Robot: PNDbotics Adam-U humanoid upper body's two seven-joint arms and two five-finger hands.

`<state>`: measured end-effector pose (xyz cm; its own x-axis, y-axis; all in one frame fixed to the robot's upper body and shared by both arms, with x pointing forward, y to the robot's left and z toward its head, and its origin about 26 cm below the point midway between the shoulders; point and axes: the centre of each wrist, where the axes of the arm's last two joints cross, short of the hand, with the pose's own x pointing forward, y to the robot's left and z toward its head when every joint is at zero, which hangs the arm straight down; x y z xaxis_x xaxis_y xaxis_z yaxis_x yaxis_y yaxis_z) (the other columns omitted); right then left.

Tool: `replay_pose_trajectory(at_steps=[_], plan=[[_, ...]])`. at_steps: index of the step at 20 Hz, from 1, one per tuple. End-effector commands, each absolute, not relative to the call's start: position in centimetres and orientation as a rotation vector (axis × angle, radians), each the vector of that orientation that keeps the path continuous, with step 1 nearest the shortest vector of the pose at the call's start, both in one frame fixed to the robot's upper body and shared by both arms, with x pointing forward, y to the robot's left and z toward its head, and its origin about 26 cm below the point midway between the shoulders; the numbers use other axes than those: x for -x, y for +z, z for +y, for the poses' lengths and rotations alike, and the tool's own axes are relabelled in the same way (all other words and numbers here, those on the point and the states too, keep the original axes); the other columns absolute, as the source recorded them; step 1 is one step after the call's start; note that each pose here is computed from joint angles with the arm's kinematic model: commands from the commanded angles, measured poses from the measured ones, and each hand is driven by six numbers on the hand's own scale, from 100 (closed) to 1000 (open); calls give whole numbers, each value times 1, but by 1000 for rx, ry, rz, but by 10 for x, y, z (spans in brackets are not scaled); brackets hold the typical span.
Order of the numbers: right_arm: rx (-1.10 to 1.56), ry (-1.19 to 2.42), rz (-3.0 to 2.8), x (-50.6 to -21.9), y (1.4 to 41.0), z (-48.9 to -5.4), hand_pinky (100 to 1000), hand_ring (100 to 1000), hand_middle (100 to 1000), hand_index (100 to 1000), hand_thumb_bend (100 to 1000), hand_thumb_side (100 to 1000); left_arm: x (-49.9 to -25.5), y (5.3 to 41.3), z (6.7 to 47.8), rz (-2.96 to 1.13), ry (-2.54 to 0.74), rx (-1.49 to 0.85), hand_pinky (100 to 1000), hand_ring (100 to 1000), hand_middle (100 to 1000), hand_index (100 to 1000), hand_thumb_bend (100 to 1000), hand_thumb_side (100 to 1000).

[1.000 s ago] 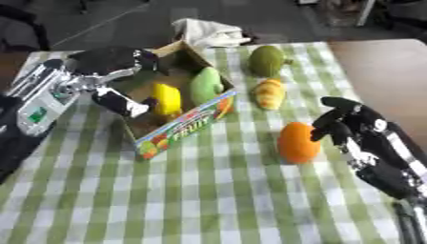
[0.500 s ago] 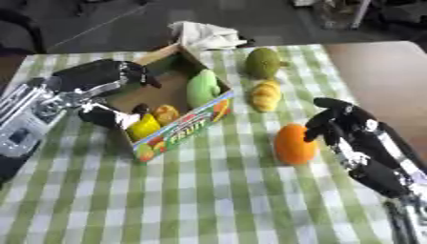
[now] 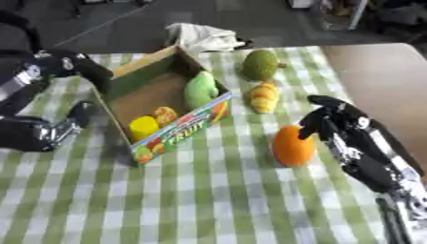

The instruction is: Pick up objects on the table and place them in the box.

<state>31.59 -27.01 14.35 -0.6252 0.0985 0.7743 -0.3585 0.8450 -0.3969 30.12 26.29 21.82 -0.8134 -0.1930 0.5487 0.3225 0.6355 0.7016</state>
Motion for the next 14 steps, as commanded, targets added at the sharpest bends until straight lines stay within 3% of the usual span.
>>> replay_pose_trajectory(at_steps=[1, 7, 14], plan=[[-90, 719, -2198, -324, 165, -281, 712, 581, 611, 886, 100, 470, -296, 215, 269, -2308, -1015, 201, 676, 609, 606, 798, 100, 510], [62, 838, -2255, -360, 212, -294, 719, 589, 622, 900, 100, 470, -289, 180, 263, -2258, -831, 305, 667, 597, 594, 791, 100, 568], [254, 925, -2121, -429, 242, -319, 727, 612, 659, 919, 100, 436, -282, 157, 249, -2179, -716, 367, 657, 580, 579, 781, 100, 616]])
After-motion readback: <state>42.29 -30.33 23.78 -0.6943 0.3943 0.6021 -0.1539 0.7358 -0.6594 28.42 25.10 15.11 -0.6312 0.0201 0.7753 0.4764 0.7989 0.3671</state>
